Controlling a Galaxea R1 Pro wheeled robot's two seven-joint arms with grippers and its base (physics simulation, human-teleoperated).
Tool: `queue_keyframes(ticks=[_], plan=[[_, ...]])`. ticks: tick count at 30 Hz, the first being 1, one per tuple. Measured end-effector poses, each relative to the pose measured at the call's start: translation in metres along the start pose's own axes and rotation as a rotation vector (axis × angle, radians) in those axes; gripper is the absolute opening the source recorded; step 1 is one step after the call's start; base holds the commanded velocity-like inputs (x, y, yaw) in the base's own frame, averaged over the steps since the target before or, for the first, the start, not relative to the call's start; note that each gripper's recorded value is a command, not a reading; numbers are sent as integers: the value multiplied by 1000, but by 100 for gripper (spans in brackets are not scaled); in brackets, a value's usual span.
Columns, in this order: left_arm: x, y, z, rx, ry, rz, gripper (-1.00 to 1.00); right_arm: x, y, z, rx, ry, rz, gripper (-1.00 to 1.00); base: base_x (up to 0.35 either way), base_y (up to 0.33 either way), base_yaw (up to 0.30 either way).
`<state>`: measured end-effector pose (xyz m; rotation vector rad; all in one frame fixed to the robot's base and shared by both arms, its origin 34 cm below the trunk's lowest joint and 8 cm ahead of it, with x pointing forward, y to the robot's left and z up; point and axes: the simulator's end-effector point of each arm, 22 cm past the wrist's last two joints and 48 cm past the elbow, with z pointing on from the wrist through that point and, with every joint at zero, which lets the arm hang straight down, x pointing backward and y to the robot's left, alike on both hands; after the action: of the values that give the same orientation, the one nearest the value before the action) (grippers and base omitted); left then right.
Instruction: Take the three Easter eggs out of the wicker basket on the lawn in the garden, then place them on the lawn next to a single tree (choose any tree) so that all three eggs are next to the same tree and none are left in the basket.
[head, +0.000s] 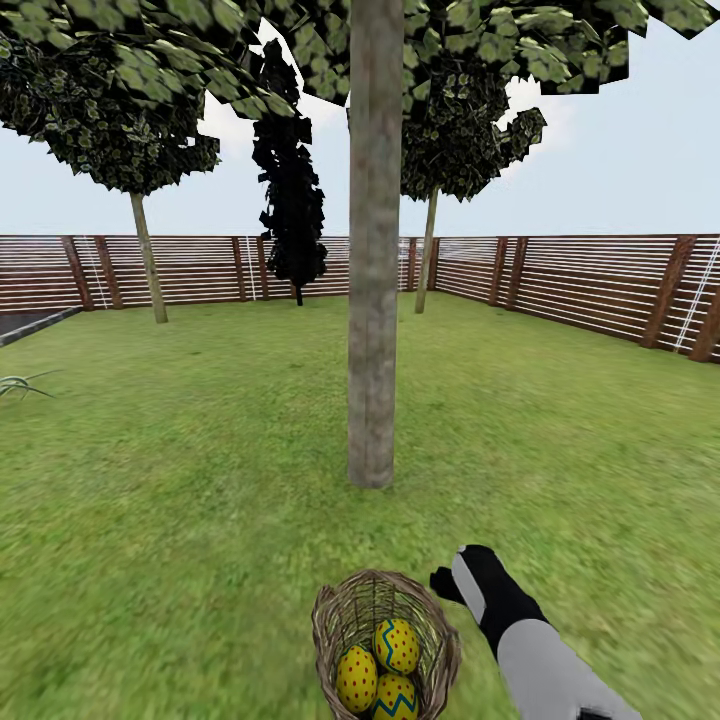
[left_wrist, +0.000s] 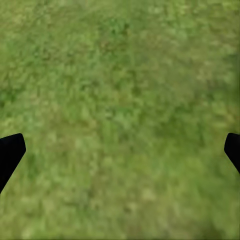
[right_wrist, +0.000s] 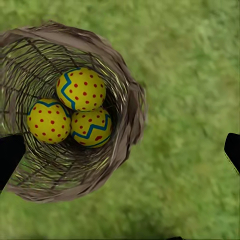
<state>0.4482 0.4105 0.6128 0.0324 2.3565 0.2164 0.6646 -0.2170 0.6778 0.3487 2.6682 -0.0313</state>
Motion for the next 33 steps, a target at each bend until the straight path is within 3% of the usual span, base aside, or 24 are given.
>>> queue_keyframes(ticks=[33], plan=[[29,-12,37,5,-12,1,100,33,-11,62,17,18,-2,100,0,0,0]])
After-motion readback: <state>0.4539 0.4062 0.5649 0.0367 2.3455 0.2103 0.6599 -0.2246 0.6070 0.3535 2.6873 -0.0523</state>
